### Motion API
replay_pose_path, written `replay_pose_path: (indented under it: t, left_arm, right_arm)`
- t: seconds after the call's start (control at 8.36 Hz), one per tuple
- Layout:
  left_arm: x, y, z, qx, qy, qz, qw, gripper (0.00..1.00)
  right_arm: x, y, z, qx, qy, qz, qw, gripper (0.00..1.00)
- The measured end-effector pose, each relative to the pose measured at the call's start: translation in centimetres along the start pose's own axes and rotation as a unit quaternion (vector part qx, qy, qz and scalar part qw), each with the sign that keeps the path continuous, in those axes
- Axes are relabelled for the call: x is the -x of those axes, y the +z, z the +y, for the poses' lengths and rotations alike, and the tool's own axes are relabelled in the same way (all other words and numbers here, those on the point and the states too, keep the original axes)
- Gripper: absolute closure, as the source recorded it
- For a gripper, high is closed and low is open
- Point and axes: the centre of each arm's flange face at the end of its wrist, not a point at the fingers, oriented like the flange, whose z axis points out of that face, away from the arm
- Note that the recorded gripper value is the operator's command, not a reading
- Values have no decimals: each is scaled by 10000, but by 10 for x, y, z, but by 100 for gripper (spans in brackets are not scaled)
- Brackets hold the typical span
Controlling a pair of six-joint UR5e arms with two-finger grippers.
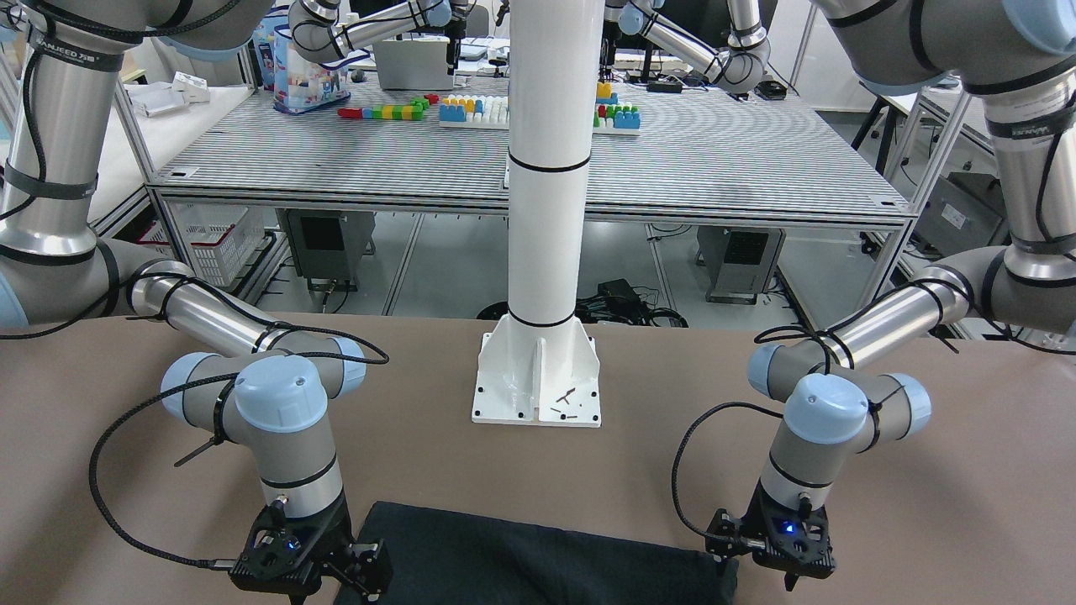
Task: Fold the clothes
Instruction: 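Lower the hem near the collar with both grippers and release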
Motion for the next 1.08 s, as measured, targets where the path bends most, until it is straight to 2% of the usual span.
replay_pose_path:
  t: [0.24,0.48,0.84,0.96,1.08]
  left_arm:
    - [-1,29,11,52,74,-93,9999,3]
    - [4,57,15,-17,136,64,9999,7]
    - [-3,56,19,-83,122,326,9994,7]
    - [-6,53,19,-96,126,375,9992,15]
    - [-7,51,19,-95,130,398,9991,30]
  right_arm:
    - [0,2,1,-24,-14,21,10000,6]
    - [0,2,1,-42,-18,30,10000,6]
    - [-1,3,0,-117,-18,71,9999,6]
    - [-1,3,-1,-122,-18,74,9999,6]
    - [-1,3,-1,-124,-16,76,9999,6]
